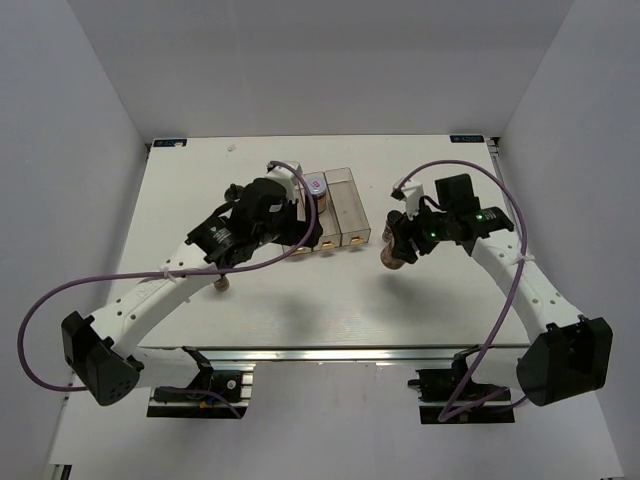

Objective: Organize the condiment bottles

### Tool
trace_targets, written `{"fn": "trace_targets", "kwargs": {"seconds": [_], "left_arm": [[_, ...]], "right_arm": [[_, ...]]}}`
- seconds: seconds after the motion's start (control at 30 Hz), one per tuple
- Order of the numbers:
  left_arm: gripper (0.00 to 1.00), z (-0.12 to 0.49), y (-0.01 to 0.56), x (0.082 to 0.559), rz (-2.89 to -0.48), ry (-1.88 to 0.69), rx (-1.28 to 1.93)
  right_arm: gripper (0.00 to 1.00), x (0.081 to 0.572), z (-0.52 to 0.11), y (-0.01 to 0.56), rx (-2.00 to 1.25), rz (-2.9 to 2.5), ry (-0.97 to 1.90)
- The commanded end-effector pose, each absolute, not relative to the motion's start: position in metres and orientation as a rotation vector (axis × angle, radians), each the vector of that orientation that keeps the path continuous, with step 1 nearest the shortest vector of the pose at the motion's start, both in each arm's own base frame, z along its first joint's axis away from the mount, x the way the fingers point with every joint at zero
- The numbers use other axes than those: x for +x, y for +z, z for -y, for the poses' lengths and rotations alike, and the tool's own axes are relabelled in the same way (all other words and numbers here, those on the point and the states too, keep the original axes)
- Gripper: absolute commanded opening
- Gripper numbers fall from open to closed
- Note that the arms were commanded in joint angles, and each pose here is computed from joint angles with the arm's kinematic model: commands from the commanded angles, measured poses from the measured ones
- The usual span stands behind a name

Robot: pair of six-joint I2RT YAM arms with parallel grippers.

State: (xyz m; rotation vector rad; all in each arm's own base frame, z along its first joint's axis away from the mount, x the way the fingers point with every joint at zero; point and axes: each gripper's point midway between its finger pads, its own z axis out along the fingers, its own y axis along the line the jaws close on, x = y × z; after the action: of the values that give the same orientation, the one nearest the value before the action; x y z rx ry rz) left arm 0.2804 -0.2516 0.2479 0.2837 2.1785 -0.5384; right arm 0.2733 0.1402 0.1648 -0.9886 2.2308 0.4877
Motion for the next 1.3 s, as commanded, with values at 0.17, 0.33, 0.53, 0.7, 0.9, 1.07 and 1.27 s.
{"fn": "trace_targets", "kwargs": {"seconds": [0.17, 0.33, 0.53, 0.7, 0.9, 1.07, 1.27], "left_arm": [[0.98, 0.220, 0.286, 0.277, -2.063, -0.465, 0.198], [0.98, 0.211, 0.284, 0.271, -2.059, -0.463, 0.169], [0.98, 0.202, 0.281, 0.264, -2.057, -0.460, 0.131], [0.98, 0.197, 0.277, 0.261, -2.068, -0.448, 0.116], [0.98, 0.196, 0.270, 0.260, -2.085, -0.448, 0.098], [0.98, 0.194, 0.268, 0.261, -2.089, -0.440, 0.083], [0.98, 0.192, 0.266, 0.261, -2.100, -0.418, 0.076]], "right_arm": [[0.00, 0.303, -0.215, 0.241, -1.039, -2.003, 0.653], [0.00, 0.341, -0.253, 0.257, -1.013, -1.976, 0.670], [0.00, 0.372, -0.297, 0.251, -1.042, -1.964, 0.667], [0.00, 0.396, -0.327, 0.239, -1.057, -1.951, 0.651], [0.00, 0.424, -0.345, 0.223, -1.073, -1.943, 0.597], [0.00, 0.438, -0.347, 0.197, -1.087, -1.974, 0.544], [0.00, 0.440, -0.353, 0.172, -1.126, -1.986, 0.521]]}}
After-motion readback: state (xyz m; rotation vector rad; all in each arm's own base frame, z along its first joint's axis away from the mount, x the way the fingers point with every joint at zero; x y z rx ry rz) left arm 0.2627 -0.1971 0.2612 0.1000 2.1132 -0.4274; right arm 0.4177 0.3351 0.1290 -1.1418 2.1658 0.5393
